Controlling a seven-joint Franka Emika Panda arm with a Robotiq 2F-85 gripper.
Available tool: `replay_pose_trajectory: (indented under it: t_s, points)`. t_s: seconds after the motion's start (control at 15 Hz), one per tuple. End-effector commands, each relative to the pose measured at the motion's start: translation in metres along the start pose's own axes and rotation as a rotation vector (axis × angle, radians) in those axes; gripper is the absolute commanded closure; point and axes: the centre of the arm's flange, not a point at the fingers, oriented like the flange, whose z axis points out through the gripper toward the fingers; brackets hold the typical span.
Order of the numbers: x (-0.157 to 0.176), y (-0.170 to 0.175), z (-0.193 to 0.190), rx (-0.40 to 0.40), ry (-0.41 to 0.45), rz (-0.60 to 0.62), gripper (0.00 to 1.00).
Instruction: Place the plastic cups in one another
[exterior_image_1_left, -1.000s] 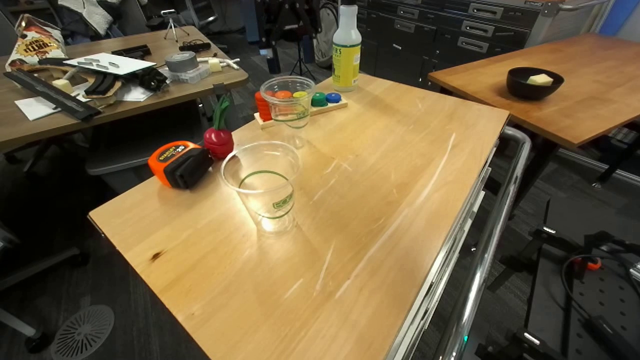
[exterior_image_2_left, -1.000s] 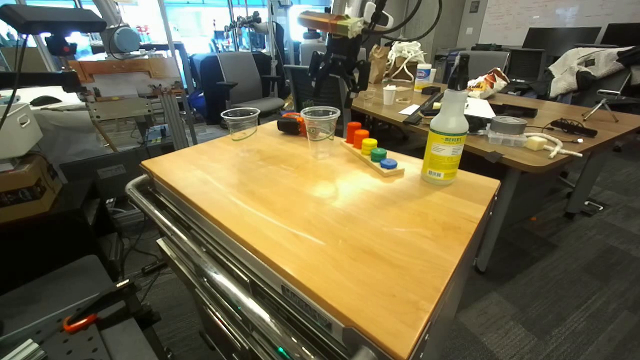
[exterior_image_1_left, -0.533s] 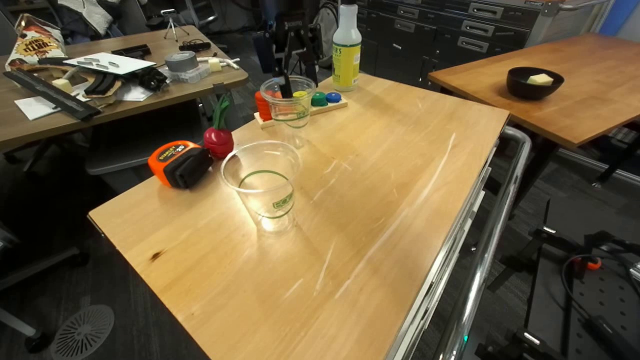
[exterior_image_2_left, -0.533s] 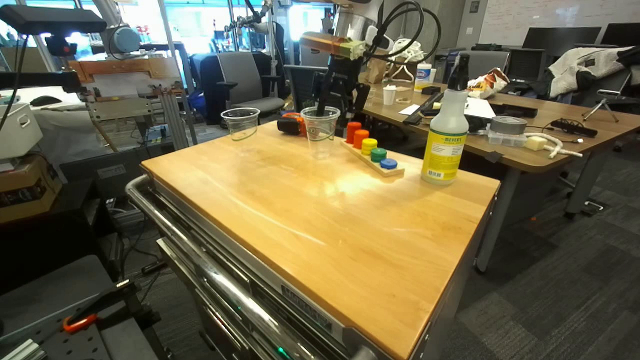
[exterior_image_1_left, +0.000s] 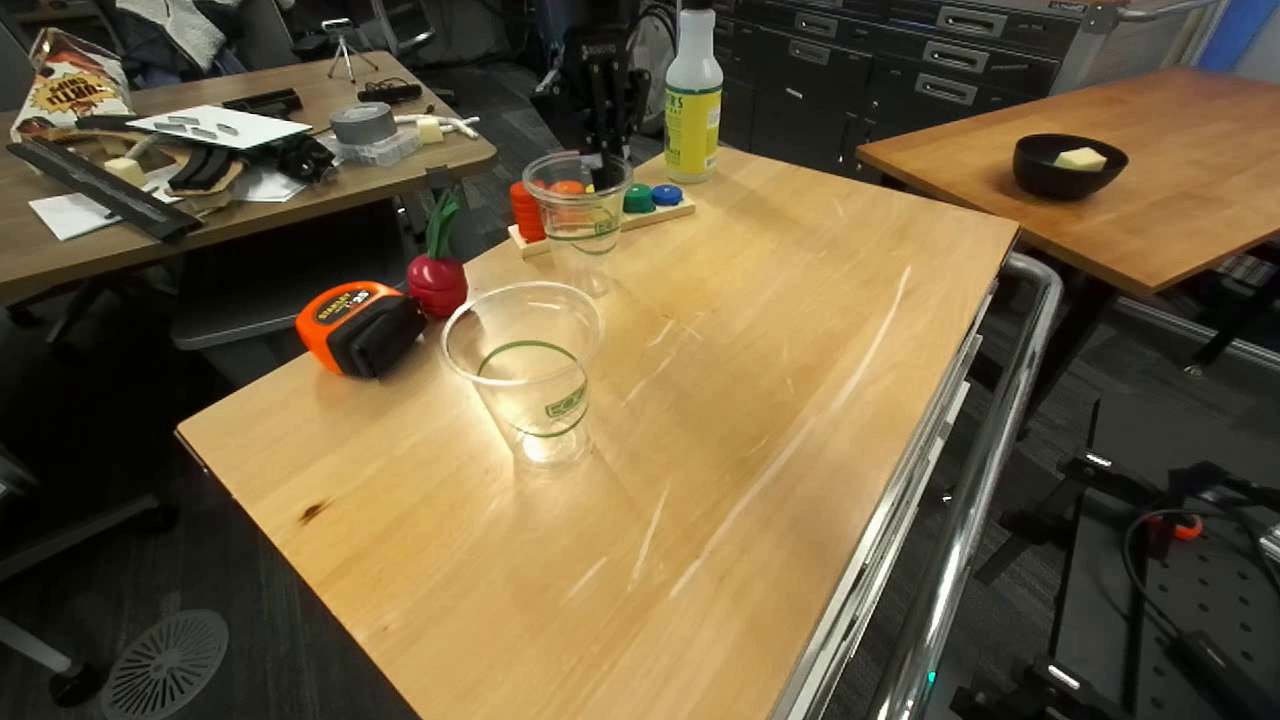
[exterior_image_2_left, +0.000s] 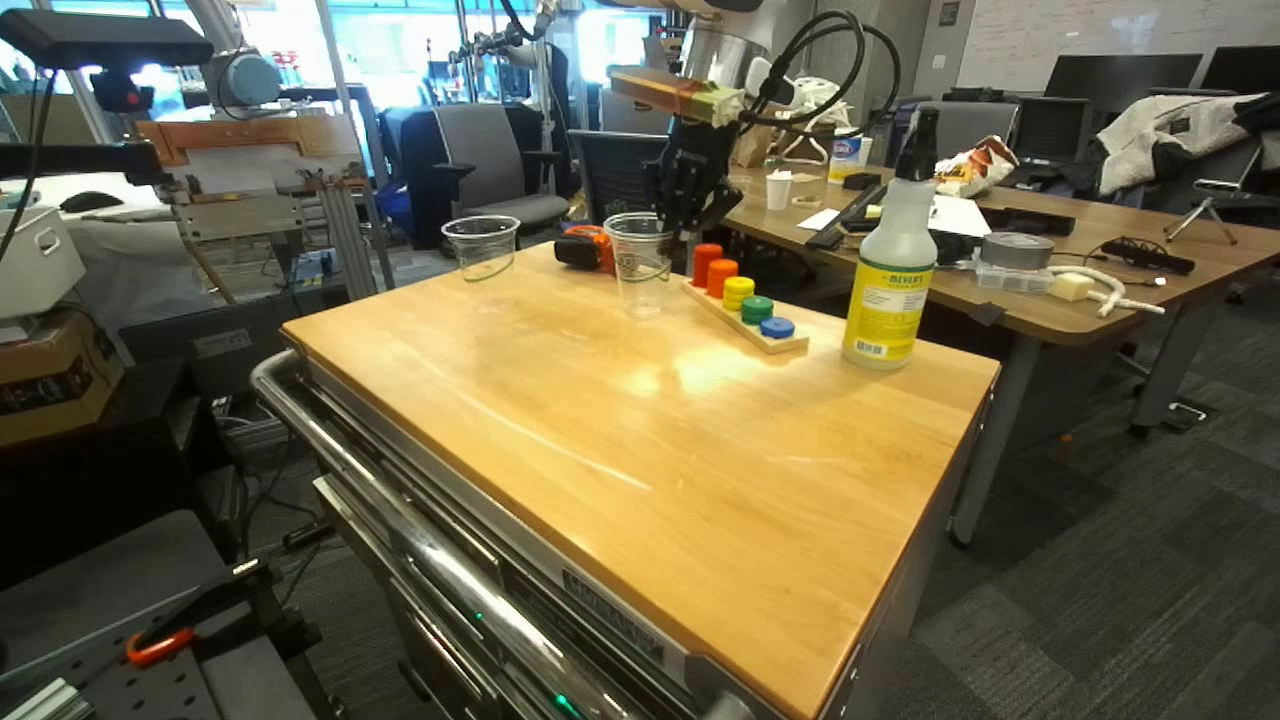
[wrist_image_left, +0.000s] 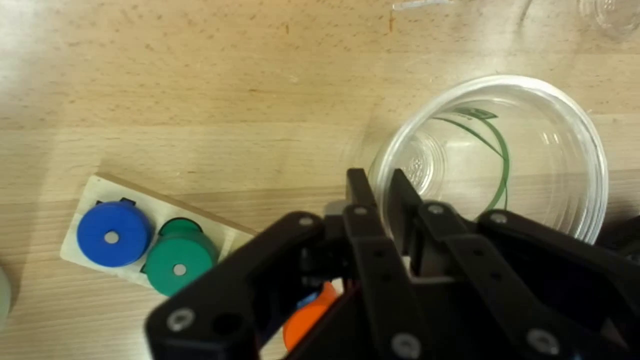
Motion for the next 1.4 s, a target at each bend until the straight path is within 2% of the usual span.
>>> replay_pose_trajectory:
  t_s: [0.0,0.2,0.33,0.53,0.87,0.93,1.13,1.33]
  points:
    - [-0.010,0.004,-0.002,0.037,0.028,0.005,1.00]
    - [-0.018,0.004,-0.008,0.054,0.018,0.005,0.99]
    - [-0.026,-0.004,-0.027,0.058,0.002,0.007,0.98]
    - [-0.049,-0.034,-0.069,0.046,0.008,-0.045,0.98]
    - [-0.104,-0.109,-0.121,0.015,0.052,-0.197,0.98]
    - [-0.113,-0.123,-0.126,0.000,0.070,-0.231,0.98]
    - [-0.134,-0.160,-0.125,-0.003,0.050,-0.322,0.98]
    - [-0.143,-0.176,-0.108,-0.011,0.015,-0.364,0.98]
